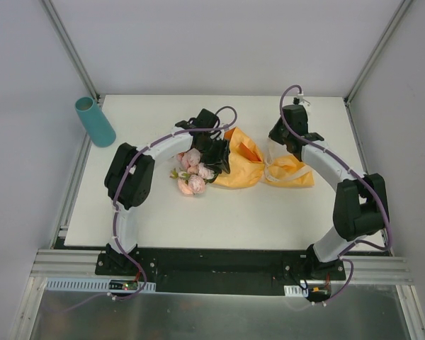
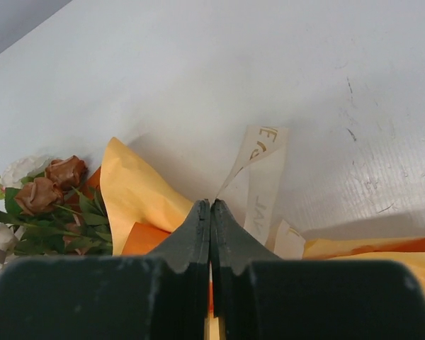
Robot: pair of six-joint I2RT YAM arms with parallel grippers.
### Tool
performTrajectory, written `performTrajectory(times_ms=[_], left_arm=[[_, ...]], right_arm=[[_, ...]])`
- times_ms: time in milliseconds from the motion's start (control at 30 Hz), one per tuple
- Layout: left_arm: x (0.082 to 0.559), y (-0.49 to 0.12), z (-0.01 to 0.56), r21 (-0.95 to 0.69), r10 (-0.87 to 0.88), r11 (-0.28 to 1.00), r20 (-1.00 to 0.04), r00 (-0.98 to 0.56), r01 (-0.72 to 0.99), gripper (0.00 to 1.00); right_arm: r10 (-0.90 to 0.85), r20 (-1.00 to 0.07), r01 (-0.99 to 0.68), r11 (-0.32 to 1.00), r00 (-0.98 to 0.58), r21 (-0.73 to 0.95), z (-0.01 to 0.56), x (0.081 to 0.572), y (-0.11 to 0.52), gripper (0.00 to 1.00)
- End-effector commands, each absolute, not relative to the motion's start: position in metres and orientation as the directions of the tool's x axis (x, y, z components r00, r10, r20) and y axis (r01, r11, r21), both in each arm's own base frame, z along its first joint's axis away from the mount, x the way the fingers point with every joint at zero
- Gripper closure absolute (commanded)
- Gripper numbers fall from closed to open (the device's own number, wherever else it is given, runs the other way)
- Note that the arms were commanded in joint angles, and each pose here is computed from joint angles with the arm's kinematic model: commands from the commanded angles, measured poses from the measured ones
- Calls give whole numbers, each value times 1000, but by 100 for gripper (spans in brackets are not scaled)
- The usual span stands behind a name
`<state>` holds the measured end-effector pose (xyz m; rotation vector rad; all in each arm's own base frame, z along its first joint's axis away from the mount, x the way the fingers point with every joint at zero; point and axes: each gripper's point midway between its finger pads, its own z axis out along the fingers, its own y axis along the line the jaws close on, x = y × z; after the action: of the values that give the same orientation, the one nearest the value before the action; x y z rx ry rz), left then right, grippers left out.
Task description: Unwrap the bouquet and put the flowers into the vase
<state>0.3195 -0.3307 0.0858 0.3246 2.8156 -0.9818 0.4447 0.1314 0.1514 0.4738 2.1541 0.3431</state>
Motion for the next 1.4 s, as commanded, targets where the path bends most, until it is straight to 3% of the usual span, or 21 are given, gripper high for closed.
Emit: performTrajectory(times_ms=[0,133,233,333,633,833,1033,1200,1367], left_arm=[[318,-331,86,-578,174,772,-206,-963,263,61],[318,-330,87,-575,176,773,-209,-962,266,61],[319,-331,87,-575,174,775,-208,-962,265,61],[318,-331,87,-578,175,773,-205,-963,263,61],[318,-332,90,-583,173,769,-203,-964,262,61],[317,-333,90,-588,172,767,-197,-965,257,61],[317,-335,94,-599,174,757,-201,-964,262,61],[329,-333,123,-576,157,756,-299,-941,309,60],[347,-341,155,-579,115,747,-371,-922,326,60]], right_arm=[[415,-784,225,910,-461,349,171,453,114,90],[392,-807,316,910,-442,269,160,451,83,87],[399,-786,334,906,-471,260,160,446,74,73],[413,-754,346,902,-510,260,171,432,76,65],[383,-664,121,906,-642,406,182,380,138,64],[349,-620,101,912,-702,398,152,368,149,63],[427,-597,265,901,-680,343,125,367,125,66],[662,-511,467,749,-548,470,118,366,111,65],[784,-472,552,620,-403,558,117,373,98,65]])
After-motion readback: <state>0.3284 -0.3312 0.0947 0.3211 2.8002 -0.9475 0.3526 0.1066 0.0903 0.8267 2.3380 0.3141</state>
